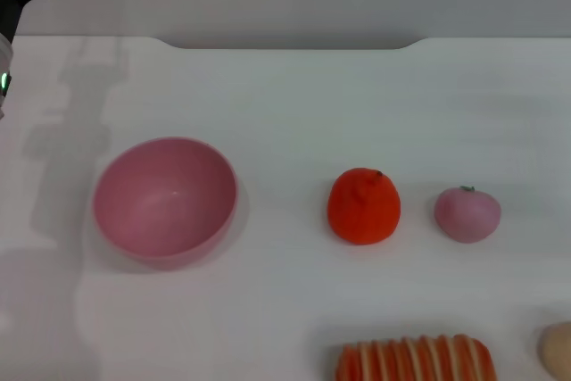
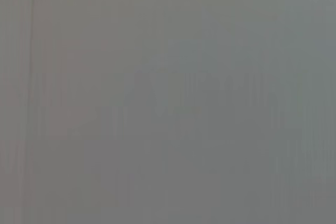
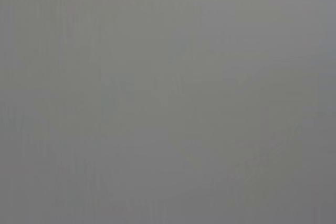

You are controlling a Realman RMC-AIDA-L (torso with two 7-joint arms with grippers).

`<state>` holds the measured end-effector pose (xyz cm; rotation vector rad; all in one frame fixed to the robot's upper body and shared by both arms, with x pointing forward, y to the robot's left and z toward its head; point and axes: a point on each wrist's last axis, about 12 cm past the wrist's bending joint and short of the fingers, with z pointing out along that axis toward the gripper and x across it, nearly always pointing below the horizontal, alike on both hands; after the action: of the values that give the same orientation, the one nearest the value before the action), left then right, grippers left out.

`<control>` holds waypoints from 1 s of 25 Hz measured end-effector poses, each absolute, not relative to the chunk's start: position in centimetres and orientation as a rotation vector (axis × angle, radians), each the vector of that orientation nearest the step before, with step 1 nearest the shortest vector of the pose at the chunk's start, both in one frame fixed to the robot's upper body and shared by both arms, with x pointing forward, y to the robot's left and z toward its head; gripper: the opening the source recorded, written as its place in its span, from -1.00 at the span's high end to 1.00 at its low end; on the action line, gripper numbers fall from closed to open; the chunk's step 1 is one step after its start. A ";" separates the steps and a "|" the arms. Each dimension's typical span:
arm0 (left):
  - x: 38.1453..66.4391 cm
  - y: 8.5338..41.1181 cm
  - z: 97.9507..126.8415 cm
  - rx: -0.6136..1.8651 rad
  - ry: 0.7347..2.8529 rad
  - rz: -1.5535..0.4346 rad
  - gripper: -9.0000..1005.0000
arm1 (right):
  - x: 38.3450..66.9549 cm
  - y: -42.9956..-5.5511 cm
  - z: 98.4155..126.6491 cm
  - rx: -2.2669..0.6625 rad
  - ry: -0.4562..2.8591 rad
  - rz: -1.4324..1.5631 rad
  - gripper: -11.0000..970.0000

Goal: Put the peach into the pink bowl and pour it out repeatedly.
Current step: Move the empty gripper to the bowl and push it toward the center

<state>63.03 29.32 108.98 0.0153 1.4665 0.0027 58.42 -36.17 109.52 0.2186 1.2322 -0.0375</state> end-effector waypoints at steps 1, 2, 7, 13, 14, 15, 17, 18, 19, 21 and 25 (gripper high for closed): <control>63.0 29.3 109.0 0.019 1.465 0.002 -0.06 | 58.5 -36.2 109.6 0.219 1.232 -0.037 -0.06; 63.0 29.3 109.1 0.022 1.461 0.001 -0.06 | 58.5 -36.2 109.6 0.220 1.233 -0.037 -0.06; 62.9 29.3 109.1 0.023 1.453 0.001 -0.06 | 58.6 -36.2 109.6 0.226 1.234 -0.036 -0.06; 62.6 29.4 108.9 0.009 1.451 0.002 -0.06 | 58.0 -37.0 109.3 0.233 1.241 -0.059 -0.06; 62.5 29.5 108.8 0.007 1.446 0.003 -0.06 | 57.8 -37.1 109.2 0.235 1.242 -0.064 -0.06; 62.3 29.6 108.9 0.005 1.439 0.004 -0.06 | 57.7 -37.3 109.2 0.237 1.243 -0.068 -0.06; 62.1 29.8 108.9 0.002 1.422 0.004 -0.06 | 57.5 -37.5 109.1 0.238 1.242 -0.074 -0.06; 62.0 29.9 109.0 0.000 1.411 0.003 -0.06 | 57.4 -37.5 109.1 0.238 1.240 -0.076 -0.06; 61.9 29.9 109.0 -0.001 1.402 0.002 -0.06 | 57.3 -37.6 109.1 0.236 1.234 -0.078 -0.06; 61.7 30.0 109.2 0.000 1.383 -0.002 -0.07 | 57.2 -37.7 109.2 0.234 1.226 -0.080 -0.06; 61.7 29.8 109.2 0.013 1.375 -0.004 -0.07 | 57.2 -37.4 109.2 0.234 1.225 -0.075 -0.06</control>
<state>61.68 29.82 109.23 0.0132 1.3752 -0.0043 57.22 -37.44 109.17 0.2342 1.2247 -0.0746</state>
